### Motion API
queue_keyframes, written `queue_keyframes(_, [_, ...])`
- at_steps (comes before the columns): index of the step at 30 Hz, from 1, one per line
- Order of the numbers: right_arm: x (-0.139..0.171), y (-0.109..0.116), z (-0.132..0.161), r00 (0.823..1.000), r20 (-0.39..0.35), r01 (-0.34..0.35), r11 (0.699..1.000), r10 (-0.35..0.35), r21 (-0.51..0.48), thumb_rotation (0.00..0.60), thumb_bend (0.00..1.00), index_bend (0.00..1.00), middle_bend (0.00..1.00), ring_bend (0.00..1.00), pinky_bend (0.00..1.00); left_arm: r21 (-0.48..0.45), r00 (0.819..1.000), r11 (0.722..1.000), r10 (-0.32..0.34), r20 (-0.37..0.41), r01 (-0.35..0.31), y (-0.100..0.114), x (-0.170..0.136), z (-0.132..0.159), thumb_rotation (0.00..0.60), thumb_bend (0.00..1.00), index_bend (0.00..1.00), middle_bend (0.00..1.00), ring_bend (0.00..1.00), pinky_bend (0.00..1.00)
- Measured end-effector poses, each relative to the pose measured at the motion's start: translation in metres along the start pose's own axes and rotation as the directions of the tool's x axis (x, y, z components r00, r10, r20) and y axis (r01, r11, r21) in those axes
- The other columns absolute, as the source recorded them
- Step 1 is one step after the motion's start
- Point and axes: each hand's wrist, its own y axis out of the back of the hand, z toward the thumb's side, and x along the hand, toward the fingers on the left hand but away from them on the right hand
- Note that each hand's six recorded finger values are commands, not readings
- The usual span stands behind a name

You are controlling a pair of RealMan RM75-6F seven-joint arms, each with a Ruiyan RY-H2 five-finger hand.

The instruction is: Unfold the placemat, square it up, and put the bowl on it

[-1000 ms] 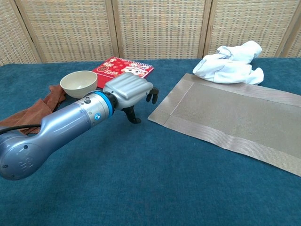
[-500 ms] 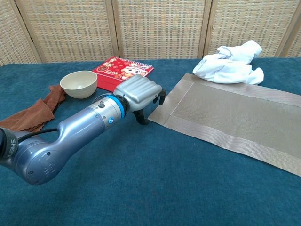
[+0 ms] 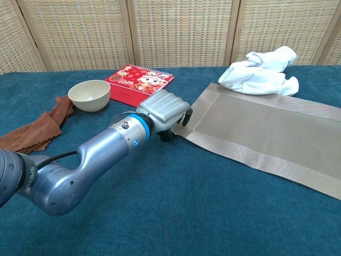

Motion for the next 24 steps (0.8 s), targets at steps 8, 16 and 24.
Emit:
queue_keyframes(8, [0.0004, 0.0005, 0.0006, 1.000, -0.002, 0.001, 1.000, -0.001, -0.003, 0.600, 0.29, 0.02, 0.00, 0.00, 0.00, 0.005, 1.000, 1.000, 0.025, 0.007, -0.026, 0.0022, -0.0023, -0.0005, 0.600, 0.44, 0.46, 0.38, 0.41, 0.40])
queue_keyframes(16, [0.0017, 0.0002, 0.0030, 1.000, -0.010, -0.001, 1.000, 0.001, -0.007, 0.600, 0.29, 0.02, 0.00, 0.00, 0.00, 0.002, 0.999, 0.999, 0.036, 0.006, -0.036, 0.0032, -0.0044, -0.0017, 0.600, 0.49, 0.50, 0.39, 0.41, 0.40])
queue_keyframes(24, [0.0022, 0.0002, 0.0046, 1.000, -0.015, -0.002, 1.000, 0.002, -0.010, 0.600, 0.29, 0.02, 0.00, 0.00, 0.00, 0.003, 0.999, 0.999, 0.046, 0.000, -0.046, 0.0041, -0.0066, -0.0038, 0.600, 0.50, 0.62, 0.41, 0.43, 0.40])
